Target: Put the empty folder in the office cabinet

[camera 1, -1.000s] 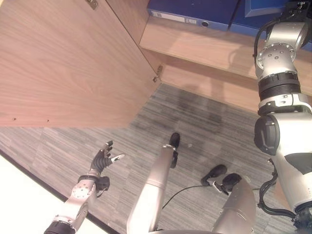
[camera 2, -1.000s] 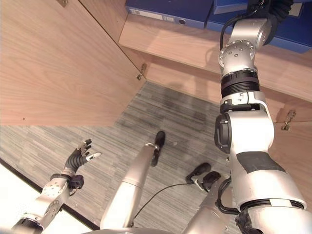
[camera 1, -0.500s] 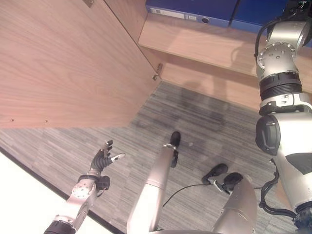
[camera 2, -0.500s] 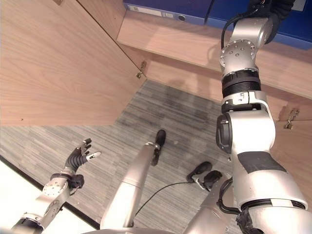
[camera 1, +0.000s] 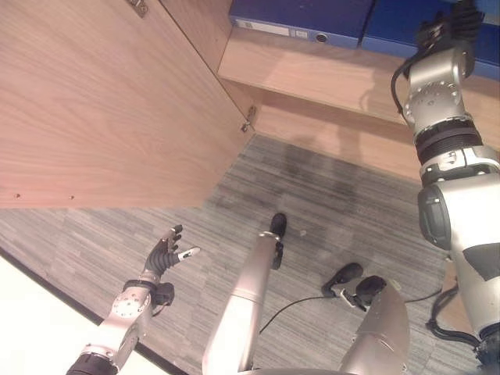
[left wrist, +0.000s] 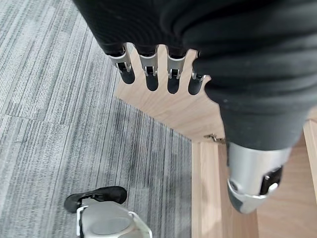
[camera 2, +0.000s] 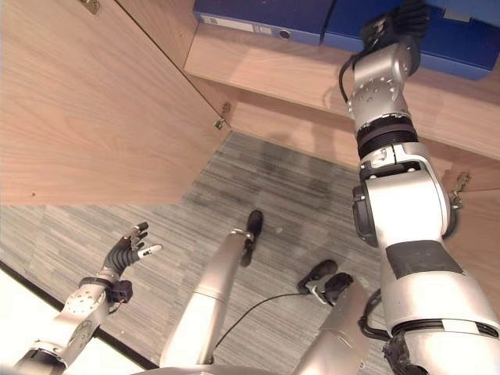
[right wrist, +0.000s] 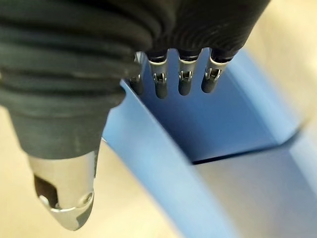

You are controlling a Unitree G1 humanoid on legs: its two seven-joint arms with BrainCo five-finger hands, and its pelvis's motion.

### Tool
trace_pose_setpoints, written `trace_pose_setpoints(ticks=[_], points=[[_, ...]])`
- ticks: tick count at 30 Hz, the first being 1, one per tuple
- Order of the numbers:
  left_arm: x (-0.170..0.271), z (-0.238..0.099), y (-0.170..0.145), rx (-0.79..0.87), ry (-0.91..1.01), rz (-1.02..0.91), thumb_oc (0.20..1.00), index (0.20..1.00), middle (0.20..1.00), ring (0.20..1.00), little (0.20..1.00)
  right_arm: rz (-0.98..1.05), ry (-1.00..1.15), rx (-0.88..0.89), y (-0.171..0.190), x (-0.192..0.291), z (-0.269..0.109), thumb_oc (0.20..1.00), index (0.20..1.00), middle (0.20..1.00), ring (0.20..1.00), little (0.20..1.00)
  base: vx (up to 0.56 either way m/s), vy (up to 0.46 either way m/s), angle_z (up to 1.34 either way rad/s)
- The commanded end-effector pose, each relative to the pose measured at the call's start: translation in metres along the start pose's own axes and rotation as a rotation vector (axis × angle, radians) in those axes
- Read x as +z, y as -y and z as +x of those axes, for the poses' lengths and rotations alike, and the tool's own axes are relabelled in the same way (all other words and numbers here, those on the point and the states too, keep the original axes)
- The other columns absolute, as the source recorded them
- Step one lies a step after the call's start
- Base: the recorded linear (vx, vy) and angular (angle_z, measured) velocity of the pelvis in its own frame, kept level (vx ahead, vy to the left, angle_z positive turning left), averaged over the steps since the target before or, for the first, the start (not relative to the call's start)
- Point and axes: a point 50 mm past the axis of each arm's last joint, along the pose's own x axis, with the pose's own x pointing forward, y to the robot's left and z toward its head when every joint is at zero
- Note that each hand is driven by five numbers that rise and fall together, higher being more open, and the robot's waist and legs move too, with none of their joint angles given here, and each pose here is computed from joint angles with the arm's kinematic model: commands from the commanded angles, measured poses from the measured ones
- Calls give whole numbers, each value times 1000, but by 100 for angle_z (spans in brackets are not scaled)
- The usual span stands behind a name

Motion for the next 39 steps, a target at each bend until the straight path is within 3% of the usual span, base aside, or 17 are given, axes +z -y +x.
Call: trace_pose_setpoints(ticks=[1,9,18,26,30,34,35,36,38,39], points=[[-1,-9,-17,5,-4,33,1000,1000,1000,1000,1000,-258,38,138,-23,20,1,1000,1000,1000,1000,1000,0,0,0],[-5,-8,-10,-17,-20,27,1000,1000,1000,1000,1000,-347,-62,42,12,1,6,1000,1000,1000,1000,1000,-1,7,-4],[-6,-9,-9,-21,-24,29,1000,1000,1000,1000,1000,-461,-114,34,22,-14,5,1000,1000,1000,1000,1000,0,0,0],[-9,-11,-10,-17,-34,22,1000,1000,1000,1000,1000,-535,-81,29,29,1,8,1000,1000,1000,1000,1000,0,0,0],[-10,-13,-12,-26,-38,25,1000,1000,1000,1000,1000,-720,-65,89,27,6,9,1000,1000,1000,1000,1000,0,0,0],[-8,-15,-12,-36,-27,28,1000,1000,1000,1000,1000,-1031,-33,188,19,7,8,1000,1000,1000,1000,1000,0,0,0],[-10,-17,-13,-38,-32,34,1000,1000,1000,1000,1000,-1193,-29,235,17,5,7,1000,1000,1000,1000,1000,0,0,0],[-10,-17,-13,-38,-32,34,1000,1000,1000,1000,1000,-1193,-29,235,17,5,7,1000,1000,1000,1000,1000,0,0,0],[-6,-22,-17,-26,-10,38,1000,1000,1000,1000,1000,-1741,54,307,24,8,6,1000,1000,1000,1000,1000,0,0,0],[-6,-22,-17,-27,-11,38,1000,1000,1000,1000,1000,-1742,54,306,24,8,5,1000,1000,1000,1000,1000,0,0,0]])
